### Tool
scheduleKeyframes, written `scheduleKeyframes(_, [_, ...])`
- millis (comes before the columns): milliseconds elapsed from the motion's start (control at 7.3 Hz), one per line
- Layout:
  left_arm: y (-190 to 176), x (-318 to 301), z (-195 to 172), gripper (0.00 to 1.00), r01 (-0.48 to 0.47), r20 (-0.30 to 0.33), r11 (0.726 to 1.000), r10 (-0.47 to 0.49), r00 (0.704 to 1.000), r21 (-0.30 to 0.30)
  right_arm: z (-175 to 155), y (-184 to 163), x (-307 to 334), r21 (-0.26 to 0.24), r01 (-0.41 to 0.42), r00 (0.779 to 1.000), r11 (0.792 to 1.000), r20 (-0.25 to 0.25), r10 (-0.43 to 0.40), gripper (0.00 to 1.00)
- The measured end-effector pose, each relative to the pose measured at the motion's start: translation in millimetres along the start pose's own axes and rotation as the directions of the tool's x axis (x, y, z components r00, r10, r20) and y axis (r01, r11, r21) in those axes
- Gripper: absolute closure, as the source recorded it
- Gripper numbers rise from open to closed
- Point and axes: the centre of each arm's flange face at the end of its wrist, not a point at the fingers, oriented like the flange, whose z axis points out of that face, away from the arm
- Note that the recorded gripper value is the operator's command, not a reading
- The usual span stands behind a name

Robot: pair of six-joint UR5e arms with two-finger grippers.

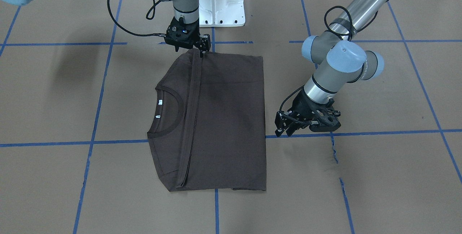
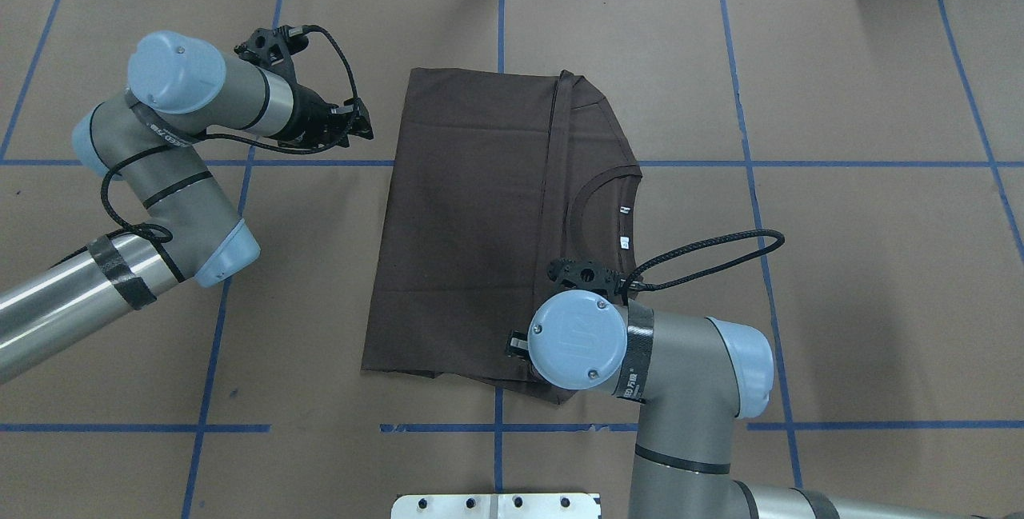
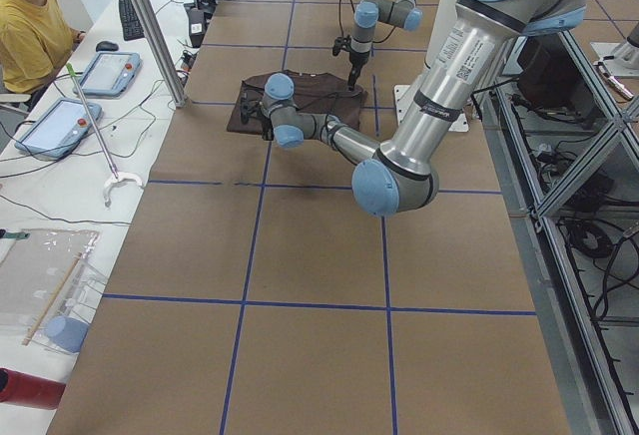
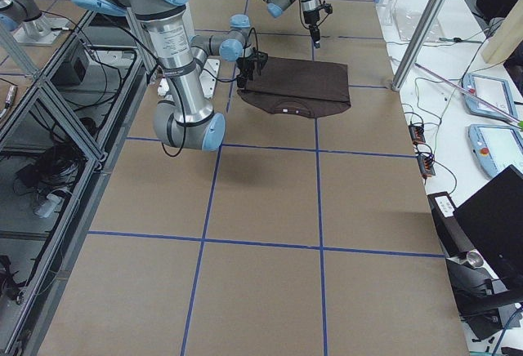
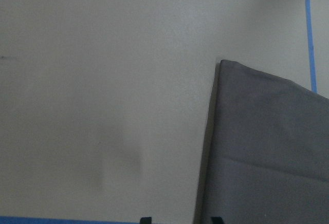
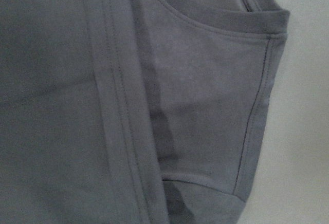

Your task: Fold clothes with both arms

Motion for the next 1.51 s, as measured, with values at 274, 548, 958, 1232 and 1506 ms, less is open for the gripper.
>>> scheduleKeyframes(274, [0, 0, 0, 0.51, 0.003, 0.001, 1.000, -0.003, 1.000, 0.000, 3, 11, -4, -0.010, 0.019, 1.000, 1.000, -0.002, -0.019, 0.00])
scheduleKeyframes(548, [1, -3, 0, 0.51, 0.007, 0.006, 1.000, -0.007, 1.000, 0.001, 10, 16, -18, -0.011, 0.027, 1.000, 1.000, -0.011, -0.027, 0.00])
scheduleKeyframes(958, [1, -5, 1, 0.52, 0.008, 0.010, 1.000, -0.008, 1.000, 0.000, 24, 10, -10, -0.011, 0.078, 0.996, 0.997, -0.041, -0.078, 0.00])
scheduleKeyframes(1232, [1, -5, 1, 0.52, 0.007, 0.010, 1.000, -0.007, 1.000, 0.000, 32, -6, 27, -0.010, 0.110, 0.991, 0.994, -0.071, -0.110, 0.00])
scheduleKeyframes(1506, [0, -3, 0, 0.52, 0.006, 0.007, 1.000, -0.007, 1.000, 0.003, 18, -22, 90, -0.029, 0.152, 0.985, 0.988, -0.084, -0.154, 0.00])
